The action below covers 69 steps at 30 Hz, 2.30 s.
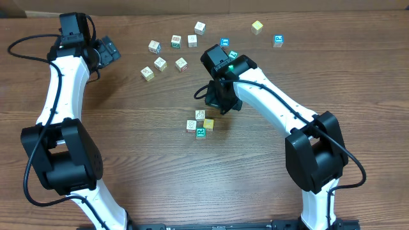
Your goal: Form a circle
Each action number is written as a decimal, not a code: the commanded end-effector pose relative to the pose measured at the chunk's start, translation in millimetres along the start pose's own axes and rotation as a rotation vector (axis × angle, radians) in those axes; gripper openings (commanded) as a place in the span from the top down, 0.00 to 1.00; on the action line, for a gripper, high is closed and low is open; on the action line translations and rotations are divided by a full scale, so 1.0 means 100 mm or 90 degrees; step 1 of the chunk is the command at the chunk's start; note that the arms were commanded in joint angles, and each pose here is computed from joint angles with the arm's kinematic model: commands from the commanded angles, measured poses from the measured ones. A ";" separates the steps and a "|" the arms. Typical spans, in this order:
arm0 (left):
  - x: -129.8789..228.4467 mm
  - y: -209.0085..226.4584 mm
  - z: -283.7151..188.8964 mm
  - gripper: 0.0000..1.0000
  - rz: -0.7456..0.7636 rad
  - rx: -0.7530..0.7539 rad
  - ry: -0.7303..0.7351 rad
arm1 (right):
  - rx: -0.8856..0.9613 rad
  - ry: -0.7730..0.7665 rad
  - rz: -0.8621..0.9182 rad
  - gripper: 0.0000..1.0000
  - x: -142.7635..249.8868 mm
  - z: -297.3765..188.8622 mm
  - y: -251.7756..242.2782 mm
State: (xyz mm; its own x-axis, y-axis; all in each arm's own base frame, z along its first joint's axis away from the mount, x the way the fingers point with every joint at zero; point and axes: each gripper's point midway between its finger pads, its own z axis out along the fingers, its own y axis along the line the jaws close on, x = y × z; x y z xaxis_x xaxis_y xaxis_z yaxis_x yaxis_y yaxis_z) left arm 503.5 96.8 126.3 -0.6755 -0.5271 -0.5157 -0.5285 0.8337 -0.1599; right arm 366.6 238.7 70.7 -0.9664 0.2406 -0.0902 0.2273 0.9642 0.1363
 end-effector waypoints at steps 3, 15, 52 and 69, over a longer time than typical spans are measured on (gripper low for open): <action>-0.06 -0.06 -0.07 0.00 0.001 0.009 -0.013 | 0.001 -0.012 -0.010 0.96 -0.02 0.07 0.04; -0.06 -0.06 -0.07 0.01 0.001 0.009 -0.013 | -0.086 -0.095 -0.013 0.96 -0.33 0.02 0.39; -0.06 -0.06 -0.07 0.00 0.001 0.009 -0.013 | -0.043 -0.128 -0.043 0.96 -0.23 0.44 0.46; -0.06 -0.06 -0.07 0.00 0.001 0.009 -0.013 | -0.064 -0.062 -0.048 0.96 -0.01 0.50 0.47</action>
State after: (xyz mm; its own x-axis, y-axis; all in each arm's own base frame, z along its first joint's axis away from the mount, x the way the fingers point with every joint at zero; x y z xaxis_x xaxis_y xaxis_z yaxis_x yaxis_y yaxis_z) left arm 503.5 96.8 126.3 -0.6755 -0.5271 -0.5157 -0.5285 0.8337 -0.1599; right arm 387.9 287.9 31.0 -0.9593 0.1834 -0.2146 0.1355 0.9661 0.2197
